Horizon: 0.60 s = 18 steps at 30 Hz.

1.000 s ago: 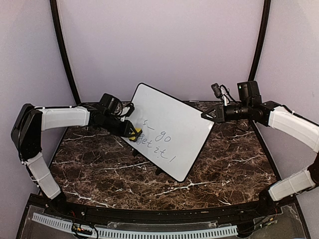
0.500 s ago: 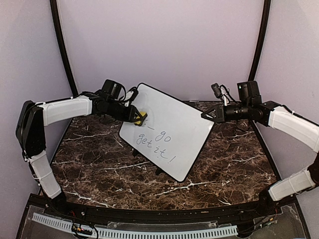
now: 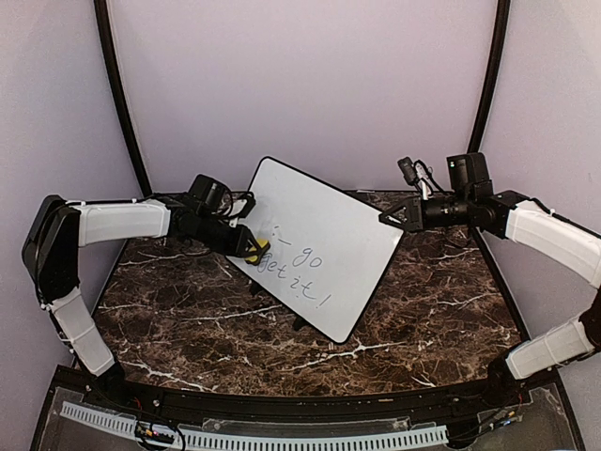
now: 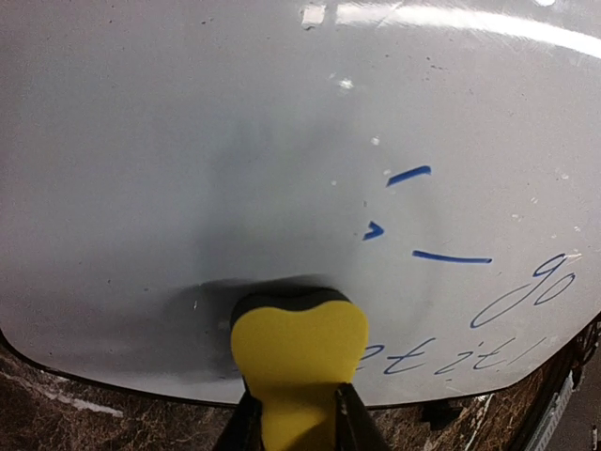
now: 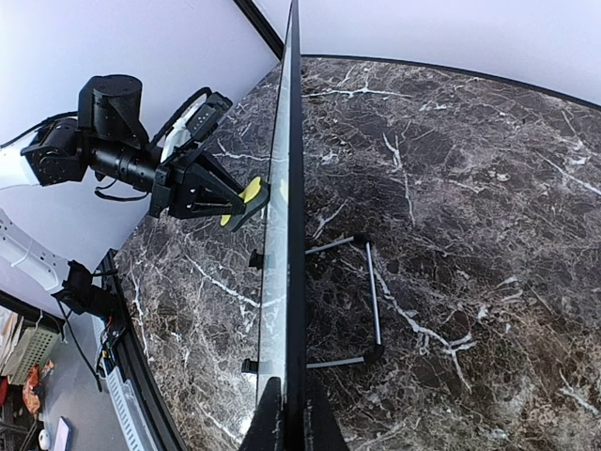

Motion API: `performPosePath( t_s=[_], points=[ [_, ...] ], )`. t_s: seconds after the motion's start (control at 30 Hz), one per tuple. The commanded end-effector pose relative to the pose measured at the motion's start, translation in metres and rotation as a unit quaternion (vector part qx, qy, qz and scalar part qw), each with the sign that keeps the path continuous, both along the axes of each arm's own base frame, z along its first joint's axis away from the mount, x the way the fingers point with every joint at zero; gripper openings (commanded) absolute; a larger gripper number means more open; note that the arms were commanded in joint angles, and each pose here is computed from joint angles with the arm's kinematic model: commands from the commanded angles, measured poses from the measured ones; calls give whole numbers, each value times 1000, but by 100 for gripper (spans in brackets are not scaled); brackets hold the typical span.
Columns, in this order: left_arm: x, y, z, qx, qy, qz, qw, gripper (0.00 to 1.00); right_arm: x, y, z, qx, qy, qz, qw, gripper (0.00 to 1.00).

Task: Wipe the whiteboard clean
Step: Erase the center of the whiteboard.

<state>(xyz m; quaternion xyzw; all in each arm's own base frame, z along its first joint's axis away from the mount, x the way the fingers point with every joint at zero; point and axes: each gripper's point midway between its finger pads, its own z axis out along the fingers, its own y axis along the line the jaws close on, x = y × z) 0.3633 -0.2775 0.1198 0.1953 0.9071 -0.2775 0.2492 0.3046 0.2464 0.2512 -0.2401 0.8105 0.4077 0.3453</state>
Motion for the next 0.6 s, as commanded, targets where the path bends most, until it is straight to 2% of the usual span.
performPosePath(
  t_s=[0.0,0.3,0.57],
  points=[
    [10,-11,25,-15,-26,-5,1000,4,-12,16,7,-3,-53,60,997,0],
    [41,-26,55,-19,-65,-11,998,4,-12,16,7,-3,-54,60,997,0],
    [13,-12,29,-10,-28,-8,1000,4,-10,17,6,-4,-52,61,997,0]
  ],
)
